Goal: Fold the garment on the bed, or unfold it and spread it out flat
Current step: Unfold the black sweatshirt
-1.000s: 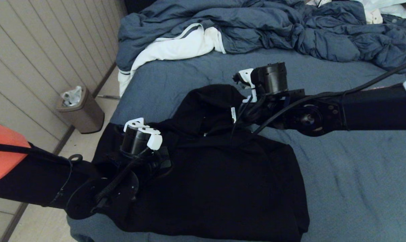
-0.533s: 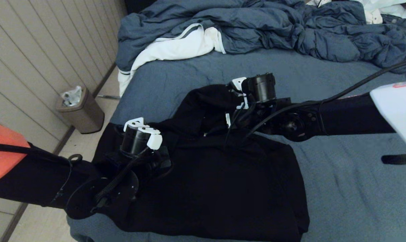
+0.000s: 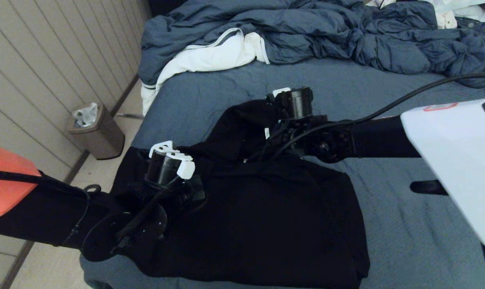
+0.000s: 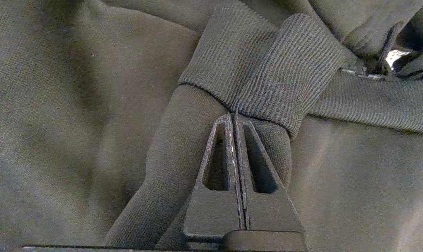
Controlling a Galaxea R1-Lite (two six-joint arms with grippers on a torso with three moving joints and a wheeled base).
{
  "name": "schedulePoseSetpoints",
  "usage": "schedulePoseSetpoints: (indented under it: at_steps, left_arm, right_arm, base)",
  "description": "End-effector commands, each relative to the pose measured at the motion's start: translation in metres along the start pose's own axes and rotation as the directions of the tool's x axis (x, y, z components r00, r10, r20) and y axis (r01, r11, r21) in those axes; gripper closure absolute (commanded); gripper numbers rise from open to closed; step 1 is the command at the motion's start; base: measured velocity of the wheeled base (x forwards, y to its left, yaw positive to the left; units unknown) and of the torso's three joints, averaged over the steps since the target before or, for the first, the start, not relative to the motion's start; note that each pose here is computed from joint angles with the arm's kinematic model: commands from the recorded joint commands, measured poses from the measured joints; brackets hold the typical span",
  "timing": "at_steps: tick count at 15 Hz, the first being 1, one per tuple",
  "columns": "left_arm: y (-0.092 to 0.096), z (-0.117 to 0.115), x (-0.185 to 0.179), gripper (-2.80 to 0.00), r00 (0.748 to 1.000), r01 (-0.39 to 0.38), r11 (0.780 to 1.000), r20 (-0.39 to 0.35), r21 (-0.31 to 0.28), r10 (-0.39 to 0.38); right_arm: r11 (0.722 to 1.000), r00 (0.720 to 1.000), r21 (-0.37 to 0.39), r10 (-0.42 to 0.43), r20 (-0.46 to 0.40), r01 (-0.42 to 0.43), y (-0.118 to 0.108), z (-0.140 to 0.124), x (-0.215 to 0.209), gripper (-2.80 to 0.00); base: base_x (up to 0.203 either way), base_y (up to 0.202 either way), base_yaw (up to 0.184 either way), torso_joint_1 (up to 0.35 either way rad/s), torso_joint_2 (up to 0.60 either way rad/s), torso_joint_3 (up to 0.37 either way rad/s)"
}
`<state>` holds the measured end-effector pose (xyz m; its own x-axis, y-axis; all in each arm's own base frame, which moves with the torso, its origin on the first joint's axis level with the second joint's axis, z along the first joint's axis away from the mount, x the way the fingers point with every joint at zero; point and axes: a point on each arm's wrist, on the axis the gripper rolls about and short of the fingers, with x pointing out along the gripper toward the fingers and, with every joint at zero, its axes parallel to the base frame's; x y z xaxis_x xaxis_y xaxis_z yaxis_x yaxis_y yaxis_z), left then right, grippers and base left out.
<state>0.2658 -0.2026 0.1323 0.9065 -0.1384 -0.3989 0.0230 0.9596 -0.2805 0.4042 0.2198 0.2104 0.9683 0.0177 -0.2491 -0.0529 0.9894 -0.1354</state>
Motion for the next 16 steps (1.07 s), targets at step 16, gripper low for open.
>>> schedulePoseSetpoints:
  at_steps: [16]
  left_arm:
    - [0.0,0.003,-0.003,0.0,1.0,0.004,1.0,0.011,-0.011,-0.004]
  right_arm:
    - [0.922,0.778,0.247,-0.384,0.497,0.297,-0.034,0.106,-0.039,0.0]
  base:
    - [0.0,0.0,0.0,0.0,0.0,0.0]
